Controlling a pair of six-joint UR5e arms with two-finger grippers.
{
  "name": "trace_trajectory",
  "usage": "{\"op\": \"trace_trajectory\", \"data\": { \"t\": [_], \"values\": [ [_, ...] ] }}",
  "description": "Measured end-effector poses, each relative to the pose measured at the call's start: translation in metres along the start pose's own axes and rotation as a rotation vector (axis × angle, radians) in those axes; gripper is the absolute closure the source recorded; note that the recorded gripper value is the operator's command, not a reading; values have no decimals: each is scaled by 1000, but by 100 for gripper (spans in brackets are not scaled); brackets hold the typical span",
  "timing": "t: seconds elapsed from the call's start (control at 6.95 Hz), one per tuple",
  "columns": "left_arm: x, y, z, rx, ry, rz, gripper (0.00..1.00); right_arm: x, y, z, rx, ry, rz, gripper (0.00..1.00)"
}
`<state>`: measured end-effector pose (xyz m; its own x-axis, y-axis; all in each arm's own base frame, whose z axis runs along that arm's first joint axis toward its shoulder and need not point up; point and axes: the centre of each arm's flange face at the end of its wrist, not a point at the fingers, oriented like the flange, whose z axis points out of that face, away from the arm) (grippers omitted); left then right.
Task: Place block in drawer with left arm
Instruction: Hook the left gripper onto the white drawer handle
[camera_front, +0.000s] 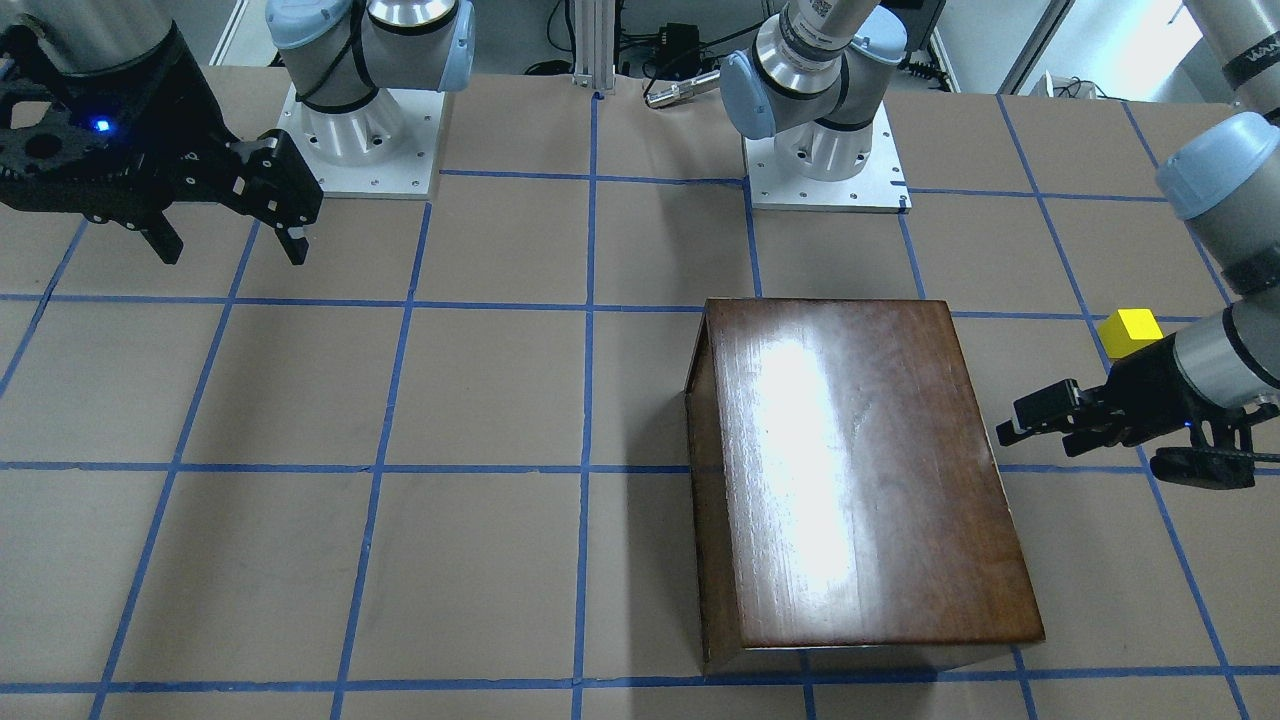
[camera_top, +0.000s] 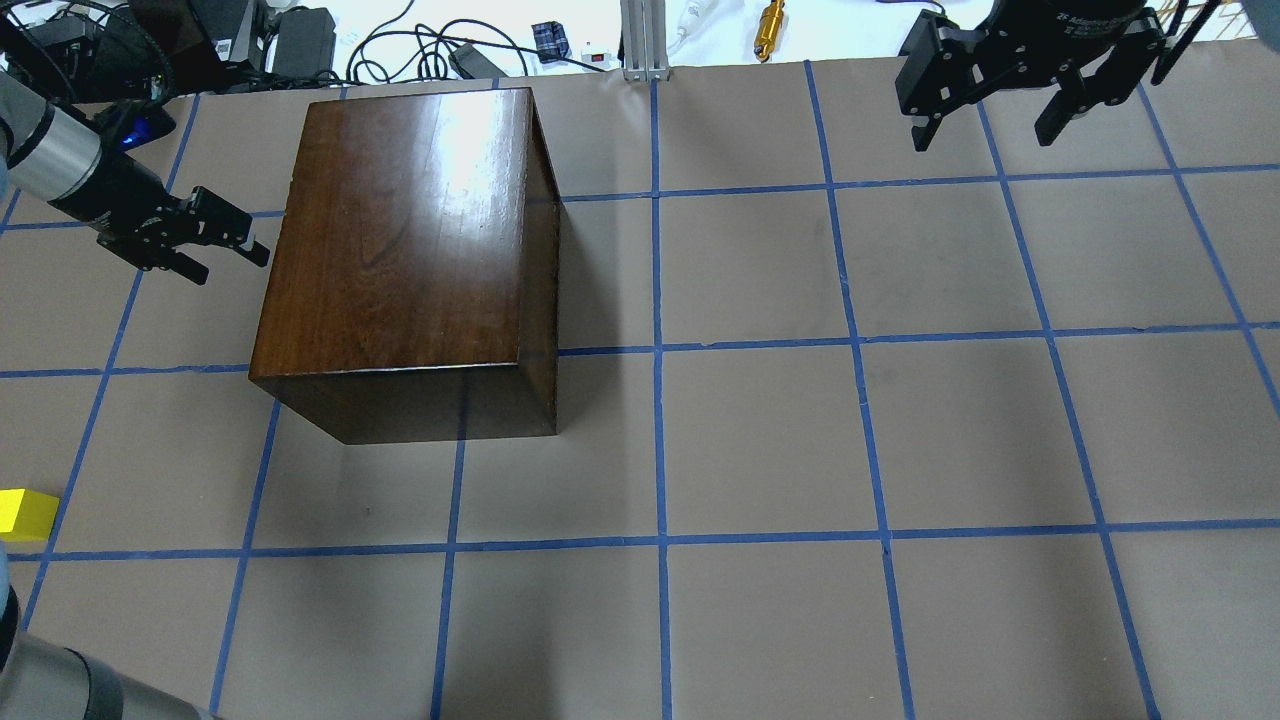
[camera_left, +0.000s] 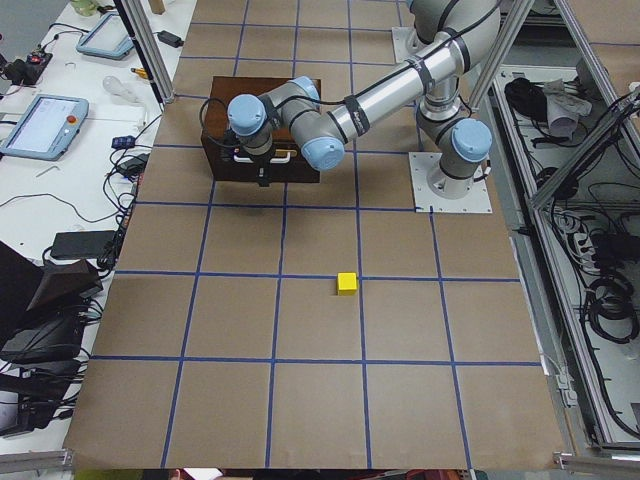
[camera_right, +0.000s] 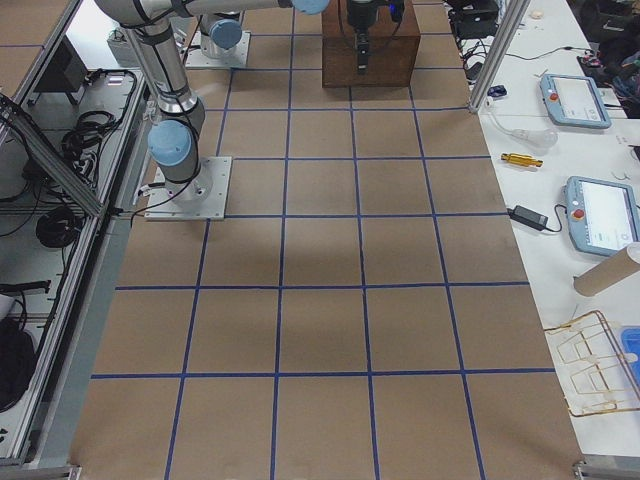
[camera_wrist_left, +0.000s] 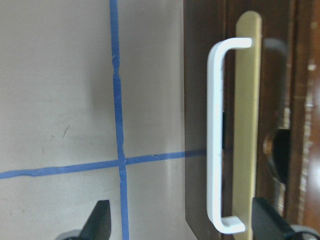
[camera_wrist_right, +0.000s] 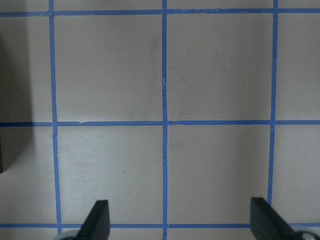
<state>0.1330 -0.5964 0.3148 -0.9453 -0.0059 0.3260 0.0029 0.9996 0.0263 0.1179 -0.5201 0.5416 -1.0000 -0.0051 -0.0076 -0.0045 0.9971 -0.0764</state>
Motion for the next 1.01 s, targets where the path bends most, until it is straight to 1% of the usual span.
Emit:
{"op": "trace_trajectory", "data": {
  "t": [0.58, 1.01],
  "values": [
    [-7, -10, 24, -7, 69, -15, 0, 0, 0, 0, 0, 0, 1, 0],
    [-11, -14, 32, -15, 82, -20, 0, 0, 0, 0, 0, 0, 0, 0]
  ]
}}
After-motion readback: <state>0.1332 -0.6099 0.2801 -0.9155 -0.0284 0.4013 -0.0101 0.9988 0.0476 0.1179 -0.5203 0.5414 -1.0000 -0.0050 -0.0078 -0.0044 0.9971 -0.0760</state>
